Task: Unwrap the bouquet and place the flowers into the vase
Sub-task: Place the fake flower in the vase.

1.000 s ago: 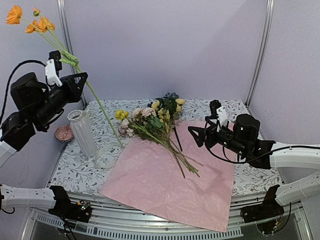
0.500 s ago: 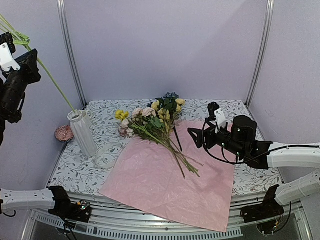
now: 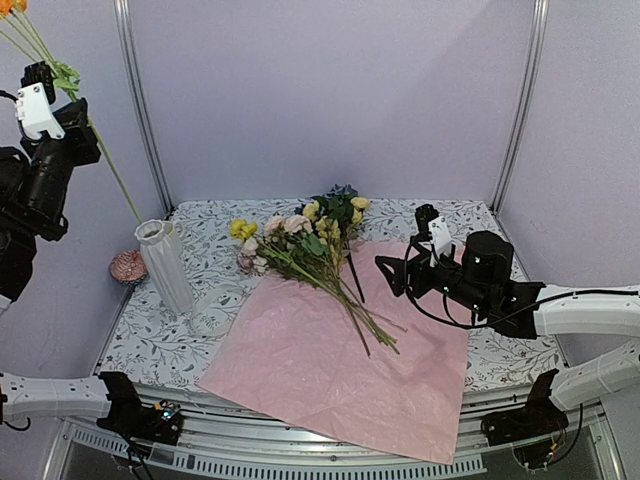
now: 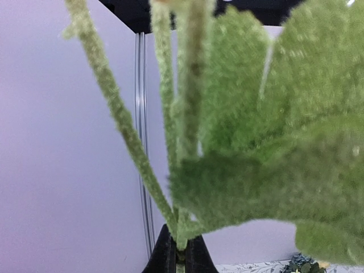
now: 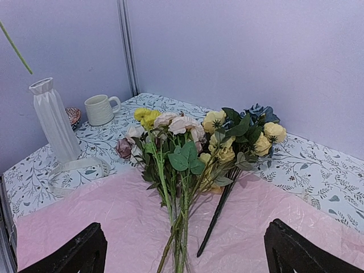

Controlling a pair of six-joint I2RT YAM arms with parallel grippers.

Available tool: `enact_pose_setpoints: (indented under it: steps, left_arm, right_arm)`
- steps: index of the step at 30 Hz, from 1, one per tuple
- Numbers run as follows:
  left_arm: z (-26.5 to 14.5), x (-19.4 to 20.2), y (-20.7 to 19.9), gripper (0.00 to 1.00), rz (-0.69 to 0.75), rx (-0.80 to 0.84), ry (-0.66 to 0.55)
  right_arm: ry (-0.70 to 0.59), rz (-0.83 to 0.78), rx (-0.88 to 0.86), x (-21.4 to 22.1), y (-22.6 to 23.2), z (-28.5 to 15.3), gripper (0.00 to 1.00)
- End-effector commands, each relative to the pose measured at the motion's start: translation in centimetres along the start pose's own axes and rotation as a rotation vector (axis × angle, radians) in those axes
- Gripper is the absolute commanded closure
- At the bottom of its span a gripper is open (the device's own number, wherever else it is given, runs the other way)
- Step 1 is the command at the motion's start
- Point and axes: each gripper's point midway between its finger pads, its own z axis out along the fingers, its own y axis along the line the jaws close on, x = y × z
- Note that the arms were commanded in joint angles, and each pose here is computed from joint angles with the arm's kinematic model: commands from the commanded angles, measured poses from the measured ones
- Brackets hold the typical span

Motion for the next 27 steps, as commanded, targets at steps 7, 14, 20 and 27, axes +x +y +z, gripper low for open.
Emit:
enact_pose_setpoints:
  steps: [7,14,20,27]
  left_arm:
    - [0.9,4.5,-1.9,1.00,0.001,-0.006,0.074]
    - [1.4,8.7,-2.6,1.00,-0.001,-0.006,0.157]
    - [3.2,11.9,-2.5,1.00,0.006,-0.034,0.268]
    - [5.3,15.9,-1.4,1.00,-0.006,-0.064,0.423]
  right_arm:
    - [-0.029,0.006,-0.003,-0.7,0.0,-0.5,0.01]
    - [-0.018,0.008,-0.004,-0.2,0.0,-0.6,0.01]
    - [-0.020,0.007,-0.011,-0.4,0.1,-0.7,0.01]
    - [-0.019,0.010,-0.015,-0.4,0.2,-0.8,0.01]
